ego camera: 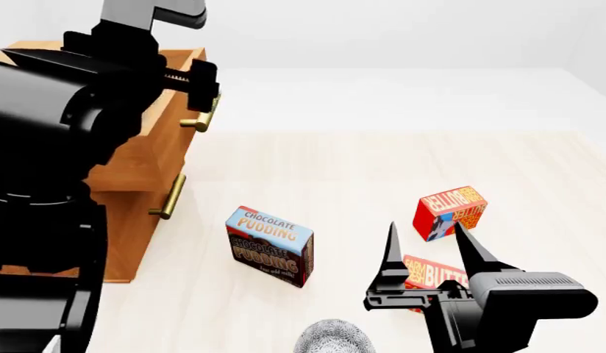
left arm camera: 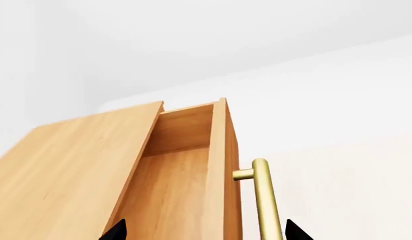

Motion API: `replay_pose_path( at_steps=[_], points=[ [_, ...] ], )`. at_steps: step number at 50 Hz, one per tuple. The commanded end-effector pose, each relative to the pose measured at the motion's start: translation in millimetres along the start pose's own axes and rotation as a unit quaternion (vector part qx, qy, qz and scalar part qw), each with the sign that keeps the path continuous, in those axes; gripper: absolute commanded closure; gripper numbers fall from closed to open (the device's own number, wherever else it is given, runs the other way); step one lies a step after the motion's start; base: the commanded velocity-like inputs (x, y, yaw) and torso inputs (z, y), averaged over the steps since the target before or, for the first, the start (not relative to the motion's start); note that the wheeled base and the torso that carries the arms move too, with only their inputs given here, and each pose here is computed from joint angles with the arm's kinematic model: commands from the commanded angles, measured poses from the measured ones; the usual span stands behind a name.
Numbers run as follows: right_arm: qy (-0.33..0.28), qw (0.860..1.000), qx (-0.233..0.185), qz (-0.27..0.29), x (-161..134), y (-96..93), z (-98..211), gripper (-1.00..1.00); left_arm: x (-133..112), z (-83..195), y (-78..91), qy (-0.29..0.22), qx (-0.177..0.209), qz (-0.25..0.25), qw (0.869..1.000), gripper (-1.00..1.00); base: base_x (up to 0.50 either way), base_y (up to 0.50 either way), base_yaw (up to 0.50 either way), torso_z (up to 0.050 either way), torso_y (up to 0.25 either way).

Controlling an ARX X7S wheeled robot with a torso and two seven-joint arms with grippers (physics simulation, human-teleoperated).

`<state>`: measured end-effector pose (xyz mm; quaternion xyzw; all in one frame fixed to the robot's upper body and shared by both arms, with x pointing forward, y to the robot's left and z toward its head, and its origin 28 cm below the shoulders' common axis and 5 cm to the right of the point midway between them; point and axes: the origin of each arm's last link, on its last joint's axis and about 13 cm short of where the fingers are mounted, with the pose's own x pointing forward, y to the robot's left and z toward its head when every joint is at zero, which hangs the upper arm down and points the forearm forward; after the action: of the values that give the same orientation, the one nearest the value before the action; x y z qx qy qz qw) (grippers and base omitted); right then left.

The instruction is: Put the bowl in the top drawer of the cabinet.

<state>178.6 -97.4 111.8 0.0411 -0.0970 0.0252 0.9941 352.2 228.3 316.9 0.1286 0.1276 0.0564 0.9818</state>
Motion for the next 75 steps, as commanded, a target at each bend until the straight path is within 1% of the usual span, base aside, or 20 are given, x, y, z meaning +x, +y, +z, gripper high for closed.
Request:
replay_pose_path(
  at_steps=[1,4,7,12,16,20,28,34,43,46,57,67,72,75],
  points=[
    [0.001,1.0,0.002,-0.001,0,-0.8,-1,-1.0,10,-9,3.5,0.023,0.015,0.04,0.999,-1.0,0.0,0.0,0.0,0.0,0.0],
    [0.003,1.0,0.002,-0.002,1,-1.4,-3,-1.0,12,-11,2.7,0.028,0.013,0.039,0.999,-1.0,0.0,0.0,0.0,0.0,0.0],
    [0.003,1.0,0.002,-0.004,2,-1.9,-4,-1.0,12,-12,1.7,0.033,0.001,0.028,0.999,-1.0,0.0,0.0,0.0,0.0,0.0],
    [0.004,1.0,0.002,-0.003,2,-1.4,-4,-1.0,15,-14,0.1,0.043,-0.047,0.005,0.998,-1.0,0.0,0.0,0.0,0.0,0.0],
    [0.004,1.0,0.002,-0.002,1,-0.5,-4,-1.0,17,-16,1.0,0.05,-0.079,-0.008,0.996,-1.0,0.0,0.0,0.0,0.0,0.0],
    [0.004,1.0,0.001,-0.002,1,-0.4,-3,-1.0,18,-18,2.2,0.055,-0.091,-0.014,0.994,-1.0,0.0,0.0,0.0,0.0,0.0],
    [0.004,1.0,0.0,-0.001,1,-0.1,-3,-1.0,21,-27,1.6,0.085,-0.091,-0.021,0.992,-1.0,0.0,0.0,0.0,0.0,0.0],
    [0.004,1.0,-0.001,-0.002,1,-0.3,-3,-1.0,23,-32,-1.5,0.099,-0.07,-0.022,0.992,-1.0,0.0,0.0,0.0,0.0,0.0],
    [0.004,1.0,0.001,-0.002,1,0.1,-3,-1.0,20,-35,-6.8,0.115,-0.043,-0.042,0.992,-1.0,0.0,0.0,0.0,0.0,0.0],
    [0.005,1.0,0.002,-0.002,1,0.0,-4,-1.0,19,-36,-8.0,0.118,-0.039,-0.048,0.991,-1.0,0.0,0.0,0.0,0.0,0.0],
    [0.005,1.0,0.004,-0.004,0,-0.6,-5,-1.0,17,-37,-12.0,0.135,-0.052,-0.072,0.987,-1.0,0.0,0.0,0.0,0.0,0.0],
    [0.005,1.0,0.004,-0.003,0,0.1,-5,-1.0,10,-30,-19.1,0.133,-0.083,-0.118,0.981,-1.0,0.0,0.0,0.0,0.0,0.0],
    [0.005,1.0,0.004,-0.004,0,0.1,-6,-1.0,9,-29,-23.8,0.131,-0.091,-0.131,0.978,-1.0,0.0,0.0,0.0,0.0,0.0],
    [0.005,1.0,0.003,-0.003,0,0.3,-6,-1.0,8,-27,-27.3,0.129,-0.103,-0.142,0.976,-1.0,0.0,0.0,0.0,0.0,0.0]
  ],
)
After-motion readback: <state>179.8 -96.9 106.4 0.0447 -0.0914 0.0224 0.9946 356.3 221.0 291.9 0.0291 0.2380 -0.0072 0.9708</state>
